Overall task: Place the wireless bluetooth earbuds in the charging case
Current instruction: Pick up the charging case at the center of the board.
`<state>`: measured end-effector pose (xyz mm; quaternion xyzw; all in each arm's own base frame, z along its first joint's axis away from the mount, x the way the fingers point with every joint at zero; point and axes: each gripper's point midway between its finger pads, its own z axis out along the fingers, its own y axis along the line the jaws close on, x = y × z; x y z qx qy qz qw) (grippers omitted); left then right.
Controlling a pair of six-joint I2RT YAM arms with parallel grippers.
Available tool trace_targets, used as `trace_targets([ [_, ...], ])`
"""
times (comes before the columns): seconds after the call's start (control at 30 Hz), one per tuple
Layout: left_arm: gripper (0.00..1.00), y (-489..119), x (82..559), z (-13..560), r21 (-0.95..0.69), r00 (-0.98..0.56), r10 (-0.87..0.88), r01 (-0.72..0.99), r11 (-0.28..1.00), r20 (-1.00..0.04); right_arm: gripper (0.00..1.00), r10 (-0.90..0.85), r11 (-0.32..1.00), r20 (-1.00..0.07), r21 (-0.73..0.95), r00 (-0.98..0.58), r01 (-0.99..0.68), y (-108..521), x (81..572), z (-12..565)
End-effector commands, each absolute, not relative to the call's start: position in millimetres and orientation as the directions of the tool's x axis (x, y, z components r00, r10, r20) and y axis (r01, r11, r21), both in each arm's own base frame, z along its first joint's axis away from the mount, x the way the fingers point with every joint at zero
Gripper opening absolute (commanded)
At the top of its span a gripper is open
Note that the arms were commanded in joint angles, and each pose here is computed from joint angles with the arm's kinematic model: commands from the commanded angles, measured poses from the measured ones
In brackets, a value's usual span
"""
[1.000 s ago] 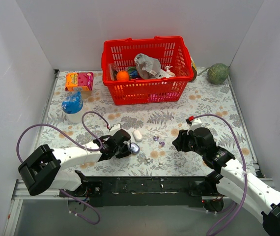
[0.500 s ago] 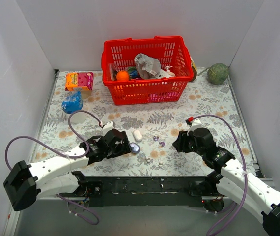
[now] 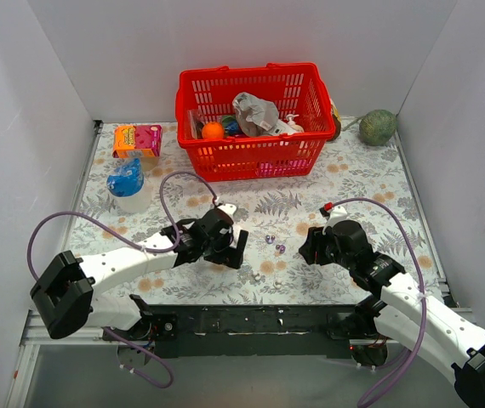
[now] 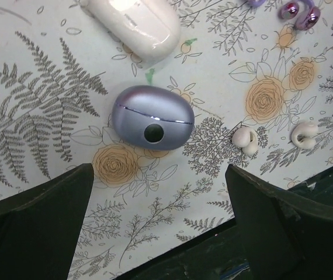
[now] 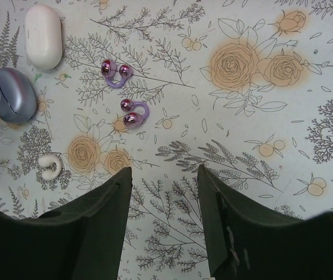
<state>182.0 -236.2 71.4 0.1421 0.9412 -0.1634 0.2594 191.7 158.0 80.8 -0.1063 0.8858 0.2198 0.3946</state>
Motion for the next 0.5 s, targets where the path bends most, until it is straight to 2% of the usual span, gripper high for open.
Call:
trace_targets([
  [0.0,0.98,-253.4,193.5,93.4,-0.189,-0.73,0.322,0.523,0.831,-0.603,0.57,-0.009,0.863,-0.78,0.31,-0.626,-0.399,166.6,199.4,103.2],
  [0.17,0.98,-247.2,199.3,74.0,-0.119,-0.738,0.377,0.522,0.844,-0.56,0.57,-0.017,0.862,-0.774,0.31,-0.633,-0.401,168.3,200.1,101.2],
  [0.27,0.95,-244.5,200.1,62.7,-0.085,-0.751,0.41,0.522,0.849,-0.518,0.57,-0.02,0.861,-0.772,0.309,-0.635,-0.403,168.4,200.2,100.8],
  [0.47,0.95,-247.4,203.6,62.0,-0.079,-0.726,0.435,0.555,0.828,-0.532,0.57,-0.023,0.86,-0.77,0.31,-0.638,-0.405,169.0,199.1,99.9],
])
